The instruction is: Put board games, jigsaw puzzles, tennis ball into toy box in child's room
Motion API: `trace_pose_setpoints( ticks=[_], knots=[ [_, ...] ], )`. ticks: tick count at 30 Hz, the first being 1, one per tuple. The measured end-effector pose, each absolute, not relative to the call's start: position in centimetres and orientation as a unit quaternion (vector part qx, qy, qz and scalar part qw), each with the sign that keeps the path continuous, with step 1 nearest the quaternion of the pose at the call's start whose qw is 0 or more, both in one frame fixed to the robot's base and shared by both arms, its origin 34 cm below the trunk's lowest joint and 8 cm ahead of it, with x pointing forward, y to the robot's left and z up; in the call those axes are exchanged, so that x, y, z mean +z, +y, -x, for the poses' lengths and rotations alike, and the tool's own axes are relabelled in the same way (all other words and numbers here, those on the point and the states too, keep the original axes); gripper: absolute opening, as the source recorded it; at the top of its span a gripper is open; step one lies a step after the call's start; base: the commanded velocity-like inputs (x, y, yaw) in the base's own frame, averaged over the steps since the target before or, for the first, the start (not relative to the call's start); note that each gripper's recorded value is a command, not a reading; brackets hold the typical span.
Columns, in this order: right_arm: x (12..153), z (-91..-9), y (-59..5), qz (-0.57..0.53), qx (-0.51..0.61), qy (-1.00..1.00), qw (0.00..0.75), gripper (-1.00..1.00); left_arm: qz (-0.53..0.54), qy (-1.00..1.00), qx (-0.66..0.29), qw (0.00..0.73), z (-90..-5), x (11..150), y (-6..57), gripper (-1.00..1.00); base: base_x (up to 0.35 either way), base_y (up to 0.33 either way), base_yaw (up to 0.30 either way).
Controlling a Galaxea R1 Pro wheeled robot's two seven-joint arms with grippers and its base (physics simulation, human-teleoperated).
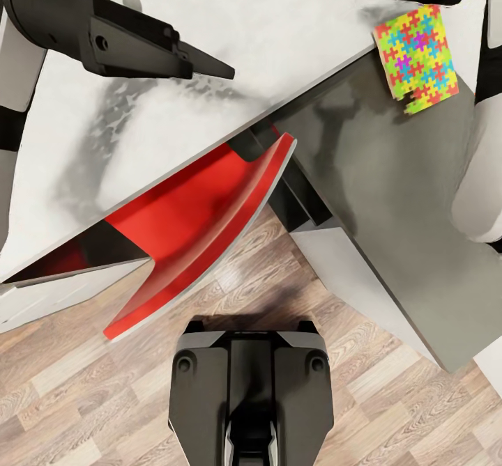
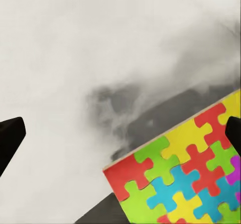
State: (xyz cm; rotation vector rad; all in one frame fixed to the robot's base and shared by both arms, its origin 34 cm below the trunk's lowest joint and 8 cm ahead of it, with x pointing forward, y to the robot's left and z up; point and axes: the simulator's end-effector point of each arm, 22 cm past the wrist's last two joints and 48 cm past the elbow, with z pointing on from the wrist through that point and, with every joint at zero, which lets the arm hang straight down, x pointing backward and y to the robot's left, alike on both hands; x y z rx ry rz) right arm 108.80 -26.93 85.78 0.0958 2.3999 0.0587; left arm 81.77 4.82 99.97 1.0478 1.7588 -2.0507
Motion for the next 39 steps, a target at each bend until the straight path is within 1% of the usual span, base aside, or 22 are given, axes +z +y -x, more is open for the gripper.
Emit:
trace_pose_setpoints(
  ticks=[7, 27, 31, 39],
  knots=[
    [86.9, -109.0, -27.7, -0.038, 0.020, 0.926, 0.374, 1.00, -0.358, 0.603, -0.703, 0.119, -81.7, 99.9, 5.0, 1.00, 0.000, 0.000, 0.000],
    [85.9, -108.3, -26.6, -0.051, 0.072, 0.928, 0.361, 1.00, -0.357, 0.602, -0.704, 0.119, -81.7, 100.0, 5.0, 1.00, -0.001, 0.000, 0.000],
    [83.8, -107.0, -25.6, -0.060, 0.105, 0.933, 0.339, 1.00, -0.357, 0.602, -0.704, 0.119, -81.7, 99.9, 5.0, 1.00, -0.118, 0.000, 0.000],
    [82.9, -106.1, -25.3, -0.072, 0.138, 0.933, 0.326, 1.00, -0.357, 0.602, -0.704, 0.120, -81.7, 99.9, 5.0, 1.00, -0.201, 0.000, 0.000]
  ],
)
